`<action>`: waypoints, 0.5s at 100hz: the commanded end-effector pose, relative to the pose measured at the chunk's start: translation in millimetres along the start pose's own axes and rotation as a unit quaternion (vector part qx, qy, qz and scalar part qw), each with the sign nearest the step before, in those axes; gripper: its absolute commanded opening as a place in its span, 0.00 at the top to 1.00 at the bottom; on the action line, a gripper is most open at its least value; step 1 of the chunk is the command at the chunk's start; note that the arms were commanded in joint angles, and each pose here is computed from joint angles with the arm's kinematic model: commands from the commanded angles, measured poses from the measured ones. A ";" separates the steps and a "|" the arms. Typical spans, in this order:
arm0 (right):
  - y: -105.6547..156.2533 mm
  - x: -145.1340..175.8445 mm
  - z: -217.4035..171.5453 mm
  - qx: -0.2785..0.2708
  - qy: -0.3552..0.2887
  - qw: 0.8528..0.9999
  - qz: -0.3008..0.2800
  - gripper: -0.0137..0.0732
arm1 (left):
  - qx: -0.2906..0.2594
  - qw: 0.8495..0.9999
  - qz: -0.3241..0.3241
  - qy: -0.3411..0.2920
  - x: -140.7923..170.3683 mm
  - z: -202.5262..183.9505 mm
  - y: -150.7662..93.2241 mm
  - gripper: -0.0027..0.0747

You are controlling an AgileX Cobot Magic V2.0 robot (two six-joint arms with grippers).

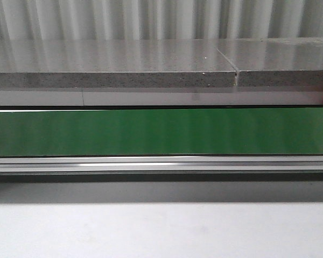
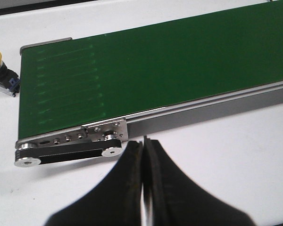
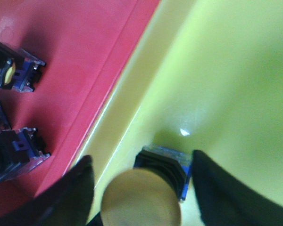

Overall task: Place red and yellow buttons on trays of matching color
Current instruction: 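Carry the yellow button into the yellow tray and release it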

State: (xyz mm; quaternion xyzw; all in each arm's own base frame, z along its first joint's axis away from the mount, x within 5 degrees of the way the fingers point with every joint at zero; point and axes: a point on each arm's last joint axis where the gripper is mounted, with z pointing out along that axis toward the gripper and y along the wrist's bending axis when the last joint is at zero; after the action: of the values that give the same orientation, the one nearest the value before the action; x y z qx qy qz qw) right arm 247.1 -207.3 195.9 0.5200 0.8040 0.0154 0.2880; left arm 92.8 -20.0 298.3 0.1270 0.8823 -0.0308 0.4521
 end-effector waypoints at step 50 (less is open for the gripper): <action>17.1 -21.1 -74.3 -0.043 -0.126 0.990 -0.044 0.19 | 0.004 0.999 -0.007 -0.044 -12.8 -5.4 -0.4 0.99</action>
State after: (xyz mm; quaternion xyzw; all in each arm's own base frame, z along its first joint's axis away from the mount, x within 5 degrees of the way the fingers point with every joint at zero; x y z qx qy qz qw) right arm 236.5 -199.3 238.9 0.4916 0.7978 -0.0069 0.3490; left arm 92.8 -20.0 298.3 0.1270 0.8823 -0.0308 0.4521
